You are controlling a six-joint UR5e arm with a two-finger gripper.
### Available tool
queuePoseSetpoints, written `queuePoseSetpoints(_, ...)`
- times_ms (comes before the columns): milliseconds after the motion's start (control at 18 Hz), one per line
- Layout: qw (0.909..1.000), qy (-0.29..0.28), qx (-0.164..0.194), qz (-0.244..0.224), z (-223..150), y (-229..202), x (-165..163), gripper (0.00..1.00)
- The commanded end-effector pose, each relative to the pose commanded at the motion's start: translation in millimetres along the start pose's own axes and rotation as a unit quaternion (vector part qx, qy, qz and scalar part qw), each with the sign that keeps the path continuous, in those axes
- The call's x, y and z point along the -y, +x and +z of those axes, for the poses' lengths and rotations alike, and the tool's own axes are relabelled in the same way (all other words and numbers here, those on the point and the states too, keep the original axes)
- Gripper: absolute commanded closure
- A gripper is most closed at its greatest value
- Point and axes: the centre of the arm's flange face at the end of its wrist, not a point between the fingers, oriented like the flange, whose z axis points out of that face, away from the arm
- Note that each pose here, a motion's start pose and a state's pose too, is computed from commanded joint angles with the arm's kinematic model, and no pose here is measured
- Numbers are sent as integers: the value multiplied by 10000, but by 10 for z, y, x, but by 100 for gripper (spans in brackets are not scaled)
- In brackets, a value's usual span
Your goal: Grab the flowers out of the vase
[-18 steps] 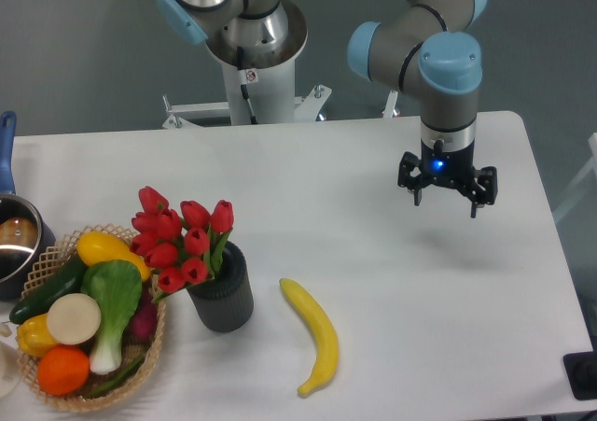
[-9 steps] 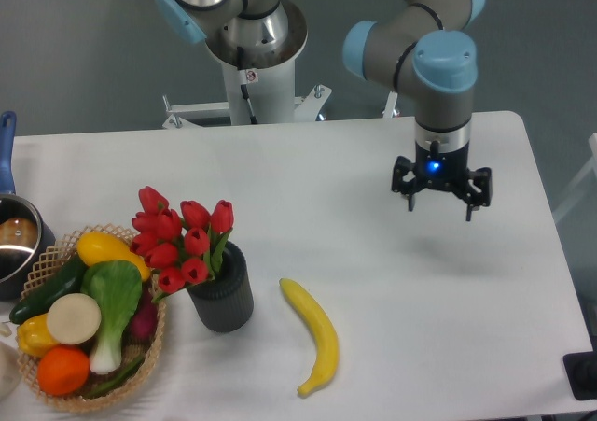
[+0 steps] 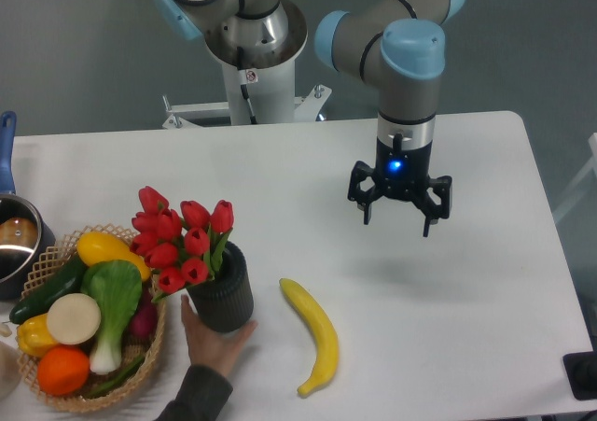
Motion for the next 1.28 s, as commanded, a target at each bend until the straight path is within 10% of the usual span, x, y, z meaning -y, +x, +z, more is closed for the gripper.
queuePoseSetpoints(722,9995,251,-195,-33,11,81,29,0)
queuePoseSetpoints(1278,9907,1079,-771,302,-331,1014,490,0)
